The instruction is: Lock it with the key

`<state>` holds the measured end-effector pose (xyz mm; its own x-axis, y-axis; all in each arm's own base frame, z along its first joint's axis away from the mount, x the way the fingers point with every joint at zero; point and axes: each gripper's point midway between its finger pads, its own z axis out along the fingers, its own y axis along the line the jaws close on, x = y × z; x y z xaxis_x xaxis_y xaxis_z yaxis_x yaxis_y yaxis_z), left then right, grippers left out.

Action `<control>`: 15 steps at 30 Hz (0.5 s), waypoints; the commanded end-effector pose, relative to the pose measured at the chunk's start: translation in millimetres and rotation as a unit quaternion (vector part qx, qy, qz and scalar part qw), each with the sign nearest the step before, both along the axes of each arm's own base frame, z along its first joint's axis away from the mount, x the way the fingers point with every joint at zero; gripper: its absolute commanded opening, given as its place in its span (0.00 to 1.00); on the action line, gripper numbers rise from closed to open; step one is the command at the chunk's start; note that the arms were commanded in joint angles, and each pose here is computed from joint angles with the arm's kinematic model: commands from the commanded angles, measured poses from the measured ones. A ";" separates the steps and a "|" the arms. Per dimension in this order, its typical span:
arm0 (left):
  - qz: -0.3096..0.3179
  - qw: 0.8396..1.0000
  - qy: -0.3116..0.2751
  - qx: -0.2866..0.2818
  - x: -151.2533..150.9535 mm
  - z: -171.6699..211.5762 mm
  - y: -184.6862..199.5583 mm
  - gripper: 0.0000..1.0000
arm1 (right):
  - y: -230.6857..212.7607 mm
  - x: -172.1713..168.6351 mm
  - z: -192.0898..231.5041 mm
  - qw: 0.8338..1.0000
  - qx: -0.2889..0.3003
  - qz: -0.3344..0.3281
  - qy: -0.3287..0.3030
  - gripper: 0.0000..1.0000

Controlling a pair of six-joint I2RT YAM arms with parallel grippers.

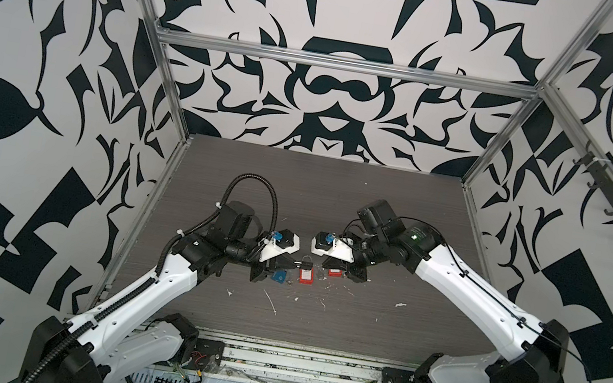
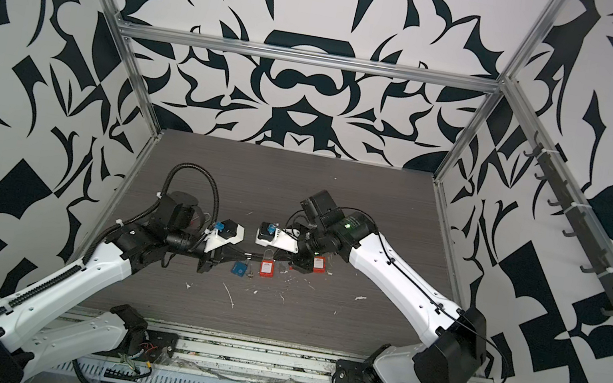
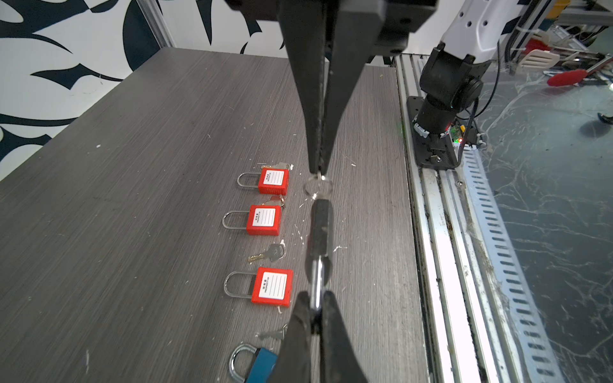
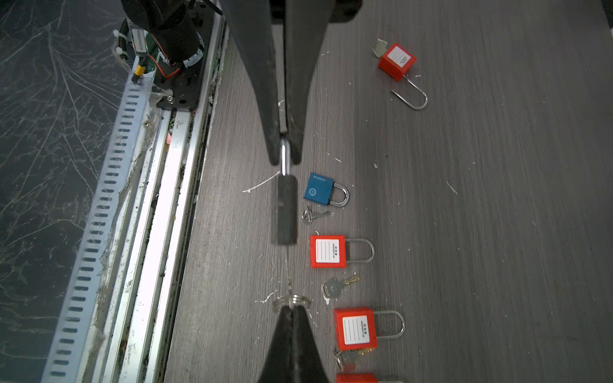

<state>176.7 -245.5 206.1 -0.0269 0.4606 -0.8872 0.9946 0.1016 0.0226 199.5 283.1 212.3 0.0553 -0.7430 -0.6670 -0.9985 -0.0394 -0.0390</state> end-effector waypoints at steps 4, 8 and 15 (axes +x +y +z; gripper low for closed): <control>-0.006 0.999 0.008 0.039 3.2 -7.3 6.5 0.00 | -18.8 5.3 0.6 1.000 -0.003 -0.022 -0.001 0.00; -0.012 0.994 0.032 0.102 13.8 -20.4 14.3 0.00 | -25.2 15.8 -9.2 0.998 -0.007 -0.062 0.009 0.00; -0.039 0.963 0.067 0.259 51.6 -64.6 30.6 0.00 | -25.3 21.2 -24.2 0.993 0.007 -0.110 0.028 0.00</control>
<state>232.5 -236.1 166.5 -0.0967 0.7341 -0.6722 0.9948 0.0925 -0.0421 215.3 253.9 177.9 -0.1164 -0.7656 -0.6327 -0.9912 0.1304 0.0246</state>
